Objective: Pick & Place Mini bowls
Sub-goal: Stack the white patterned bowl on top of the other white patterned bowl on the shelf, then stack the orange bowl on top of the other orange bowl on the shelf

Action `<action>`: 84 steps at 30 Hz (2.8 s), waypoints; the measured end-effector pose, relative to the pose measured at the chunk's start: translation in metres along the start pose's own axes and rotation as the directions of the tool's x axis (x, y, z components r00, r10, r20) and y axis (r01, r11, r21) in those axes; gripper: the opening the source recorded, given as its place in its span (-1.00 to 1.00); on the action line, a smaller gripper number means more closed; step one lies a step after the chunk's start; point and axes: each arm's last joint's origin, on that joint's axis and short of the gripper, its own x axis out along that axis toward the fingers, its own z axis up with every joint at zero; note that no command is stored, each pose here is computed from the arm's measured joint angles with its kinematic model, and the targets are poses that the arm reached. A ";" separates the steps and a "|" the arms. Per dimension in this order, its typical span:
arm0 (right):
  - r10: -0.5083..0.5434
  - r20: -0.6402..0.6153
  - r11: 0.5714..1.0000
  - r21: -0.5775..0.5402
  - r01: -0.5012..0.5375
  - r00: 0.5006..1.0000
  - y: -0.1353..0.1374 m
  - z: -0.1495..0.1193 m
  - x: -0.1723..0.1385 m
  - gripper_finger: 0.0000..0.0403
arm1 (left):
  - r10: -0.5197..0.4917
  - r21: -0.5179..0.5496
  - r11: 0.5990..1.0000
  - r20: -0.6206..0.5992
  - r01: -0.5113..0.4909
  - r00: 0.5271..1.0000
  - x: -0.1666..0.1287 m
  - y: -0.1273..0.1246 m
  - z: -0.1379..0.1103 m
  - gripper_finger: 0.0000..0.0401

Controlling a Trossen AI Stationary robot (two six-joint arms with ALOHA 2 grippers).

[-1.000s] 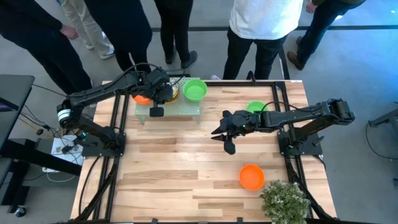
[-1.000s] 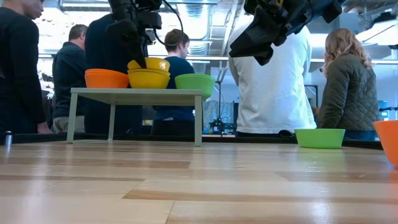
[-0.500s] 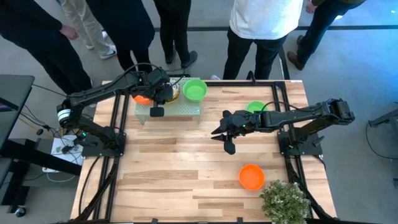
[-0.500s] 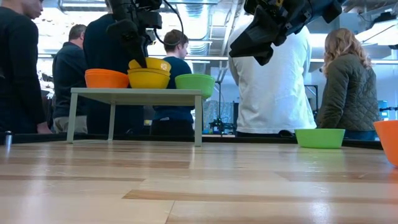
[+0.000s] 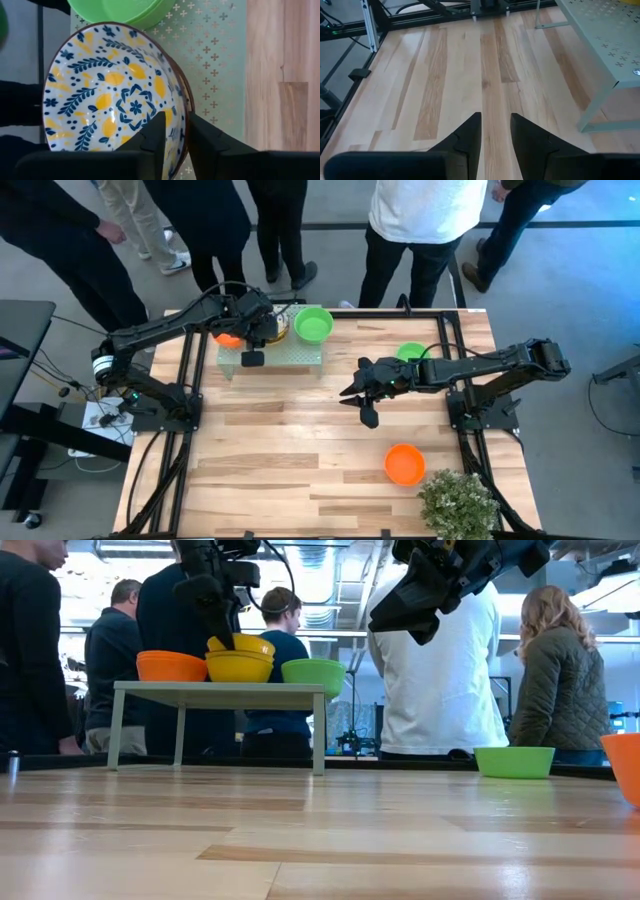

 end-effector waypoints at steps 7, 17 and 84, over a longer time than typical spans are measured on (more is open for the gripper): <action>0.000 0.000 1.000 0.000 0.000 1.000 0.000 0.000 0.000 -0.51 | 0.005 -0.039 0.999 0.001 -0.005 1.000 0.000 0.000 0.000 -0.48; -0.001 -0.005 1.000 0.001 0.001 1.000 0.000 0.000 0.000 -0.51 | 0.017 0.015 1.000 0.015 -0.017 1.000 -0.005 -0.009 0.006 -0.36; 0.159 -0.392 0.969 -0.112 -0.218 0.906 0.059 0.009 0.011 -0.51 | -0.296 0.108 0.955 0.413 0.276 0.861 -0.001 -0.192 -0.035 -0.50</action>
